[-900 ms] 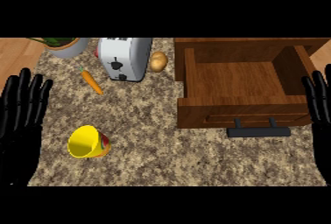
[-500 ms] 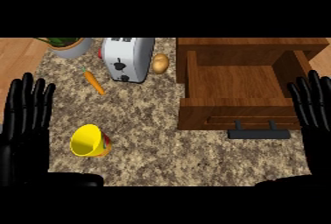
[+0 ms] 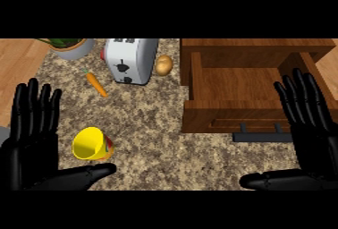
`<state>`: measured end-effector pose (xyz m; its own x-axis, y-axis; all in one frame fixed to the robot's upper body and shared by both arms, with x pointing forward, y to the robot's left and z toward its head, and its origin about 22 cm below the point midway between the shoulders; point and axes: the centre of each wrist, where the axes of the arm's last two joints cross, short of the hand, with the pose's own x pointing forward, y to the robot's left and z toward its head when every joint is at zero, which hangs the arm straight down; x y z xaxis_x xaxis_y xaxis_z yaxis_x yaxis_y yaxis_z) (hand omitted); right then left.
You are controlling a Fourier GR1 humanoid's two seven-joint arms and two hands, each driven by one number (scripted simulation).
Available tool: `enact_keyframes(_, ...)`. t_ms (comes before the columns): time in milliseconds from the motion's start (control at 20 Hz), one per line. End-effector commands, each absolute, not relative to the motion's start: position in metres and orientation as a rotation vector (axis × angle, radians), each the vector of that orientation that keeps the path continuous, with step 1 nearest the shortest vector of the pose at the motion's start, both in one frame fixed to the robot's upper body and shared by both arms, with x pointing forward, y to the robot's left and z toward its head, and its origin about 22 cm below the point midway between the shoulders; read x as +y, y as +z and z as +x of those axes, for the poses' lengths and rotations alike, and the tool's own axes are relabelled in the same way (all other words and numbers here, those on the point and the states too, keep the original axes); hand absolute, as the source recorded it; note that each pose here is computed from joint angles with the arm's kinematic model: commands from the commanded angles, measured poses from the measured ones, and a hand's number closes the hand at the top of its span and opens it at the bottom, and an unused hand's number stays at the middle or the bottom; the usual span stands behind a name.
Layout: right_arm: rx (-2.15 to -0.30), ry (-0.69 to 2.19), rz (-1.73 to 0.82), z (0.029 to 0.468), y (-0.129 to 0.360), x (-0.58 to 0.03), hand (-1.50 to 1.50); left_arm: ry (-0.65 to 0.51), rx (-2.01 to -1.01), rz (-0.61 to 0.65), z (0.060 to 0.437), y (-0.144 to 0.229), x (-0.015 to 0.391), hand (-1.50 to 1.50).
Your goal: Pick up the cup, place it into the drawer and close the drawer
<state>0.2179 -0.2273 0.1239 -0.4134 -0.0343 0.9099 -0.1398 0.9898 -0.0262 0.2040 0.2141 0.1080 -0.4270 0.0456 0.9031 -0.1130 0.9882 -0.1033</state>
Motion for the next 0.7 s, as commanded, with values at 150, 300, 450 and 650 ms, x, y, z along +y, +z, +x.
enact_keyframes(150,-1.997,0.108,0.141,0.224,0.120,-0.214,-1.50,0.197,-1.986,0.046,0.222,0.102,0.205,-1.50)
enact_keyframes(300,-1.991,0.116,0.133,0.220,0.147,-0.235,-1.50,0.214,-1.986,0.076,0.208,0.096,0.199,-1.50)
enact_keyframes(450,-1.996,0.128,0.141,0.212,0.130,-0.229,-1.50,0.217,-1.957,0.077,0.211,0.084,0.219,-1.50)
enact_keyframes(650,-2.010,0.106,0.140,0.233,0.123,-0.231,-1.50,0.204,-1.947,0.103,0.228,0.096,0.195,-1.50)
